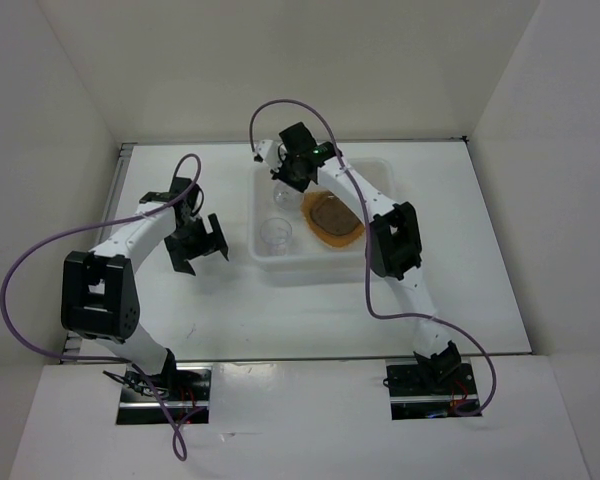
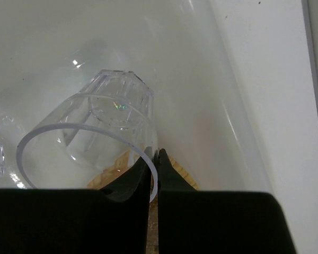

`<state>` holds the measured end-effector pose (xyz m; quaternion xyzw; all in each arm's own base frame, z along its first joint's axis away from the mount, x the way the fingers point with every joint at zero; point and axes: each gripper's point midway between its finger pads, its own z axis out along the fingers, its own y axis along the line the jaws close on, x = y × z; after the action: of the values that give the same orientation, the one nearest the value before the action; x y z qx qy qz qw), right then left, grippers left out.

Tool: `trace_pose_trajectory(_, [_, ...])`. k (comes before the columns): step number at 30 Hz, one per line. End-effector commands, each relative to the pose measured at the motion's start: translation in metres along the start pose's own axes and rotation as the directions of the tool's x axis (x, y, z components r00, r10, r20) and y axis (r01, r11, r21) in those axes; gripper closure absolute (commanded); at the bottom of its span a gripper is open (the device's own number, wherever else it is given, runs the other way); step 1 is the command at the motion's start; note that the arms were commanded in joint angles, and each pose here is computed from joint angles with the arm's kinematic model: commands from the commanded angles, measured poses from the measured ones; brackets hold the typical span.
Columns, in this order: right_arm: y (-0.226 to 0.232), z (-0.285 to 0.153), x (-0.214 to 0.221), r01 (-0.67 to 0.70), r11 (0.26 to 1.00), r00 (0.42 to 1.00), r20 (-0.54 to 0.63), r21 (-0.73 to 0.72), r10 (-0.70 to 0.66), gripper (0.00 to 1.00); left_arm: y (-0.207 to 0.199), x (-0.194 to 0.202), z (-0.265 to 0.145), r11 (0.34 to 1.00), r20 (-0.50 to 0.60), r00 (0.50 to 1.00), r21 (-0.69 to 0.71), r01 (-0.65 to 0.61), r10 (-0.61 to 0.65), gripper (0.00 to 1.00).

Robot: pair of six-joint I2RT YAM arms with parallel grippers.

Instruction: Place the mixed dishes into the plastic bin

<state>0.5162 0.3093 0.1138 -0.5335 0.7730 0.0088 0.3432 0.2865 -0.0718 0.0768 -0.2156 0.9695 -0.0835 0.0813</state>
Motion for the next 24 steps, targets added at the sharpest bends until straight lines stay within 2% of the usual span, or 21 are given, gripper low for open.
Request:
trace_pose_trajectory(1, [-0.003, -0.006, -0.001, 0.027, 1.0, 1.0, -0.012, -0.016, -0.027, 1.0, -0.004, -0.004, -0.008, 0.999, 0.03, 1.0, 0.037, 0.004, -0.005, 0.0])
trace_pose_trajectory(5, [0.01, 0.006, 0.013, 0.029, 0.996, 0.998, -0.06, -0.079, -0.034, 1.0, -0.003, -0.005, -0.008, 0.999, 0.027, 1.0, 0.043, 0.004, -0.005, 0.0])
trace_pose_trajectory(8, [0.016, 0.007, 0.009, 0.024, 0.995, 0.998, -0.063, -0.099, -0.03, 0.95, -0.004, -0.007, -0.008, 0.999, 0.035, 0.999, 0.048, 0.002, -0.004, 0.0])
trace_pose_trajectory(12, [0.001, 0.0, -0.016, -0.02, 0.997, 1.0, 0.017, -0.071, 0.021, 0.47, -0.004, -0.001, -0.004, 0.998, 0.016, 1.0, 0.058, 0.004, -0.005, 0.0])
trace_pose_trajectory(13, [-0.008, -0.003, -0.021, -0.043, 0.998, 0.998, 0.037, -0.05, 0.044, 0.3, -0.004, -0.001, -0.004, 0.998, 0.016, 1.0, 0.058, 0.004, -0.005, 0.0])
trace_pose_trajectory(14, [-0.018, -0.018, -0.041, -0.054, 0.998, 0.993, 0.103, -0.028, 0.057, 0.25, -0.005, -0.002, -0.007, 0.998, 0.025, 1.0, 0.063, 0.002, -0.003, 0.0])
trace_pose_trajectory(15, [-0.016, -0.016, -0.042, -0.063, 0.997, 0.992, 0.109, -0.035, 0.066, 0.17, -0.003, -0.004, -0.007, 0.998, 0.027, 1.0, 0.062, 0.011, -0.012, 0.0])
trace_pose_trajectory(16, [-0.021, -0.021, -0.049, -0.07, 0.997, 0.988, 0.134, -0.02, 0.072, 0.15, -0.003, -0.004, -0.007, 0.998, 0.027, 1.0, 0.062, 0.011, -0.012, 0.0])
trace_pose_trajectory(17, [-0.04, -0.045, -0.069, -0.099, 0.994, 0.972, 0.218, 0.035, 0.089, 0.12, -0.003, -0.004, -0.007, 0.998, 0.027, 1.0, 0.062, 0.011, -0.012, 0.0])
trace_pose_trajectory(20, [-0.055, -0.057, -0.084, -0.178, 0.98, 0.948, 0.281, 0.089, 0.147, 0.04, -0.005, -0.008, -0.012, 0.998, 0.052, 0.999, 0.066, 0.007, -0.011, 0.0])
trace_pose_trajectory(21, [-0.068, -0.075, -0.095, -0.207, 0.969, 0.935, 0.32, 0.135, 0.155, 0.02, -0.005, -0.013, -0.018, 0.998, 0.078, 0.997, 0.066, 0.004, -0.009, 0.0])
trace_pose_trajectory(24, [-0.096, -0.102, -0.095, -0.326, 0.922, 0.901, 0.363, 0.21, 0.237, 0.02, -0.005, -0.021, -0.027, 0.998, 0.125, 0.992, 0.059, 0.001, -0.008, 0.0])
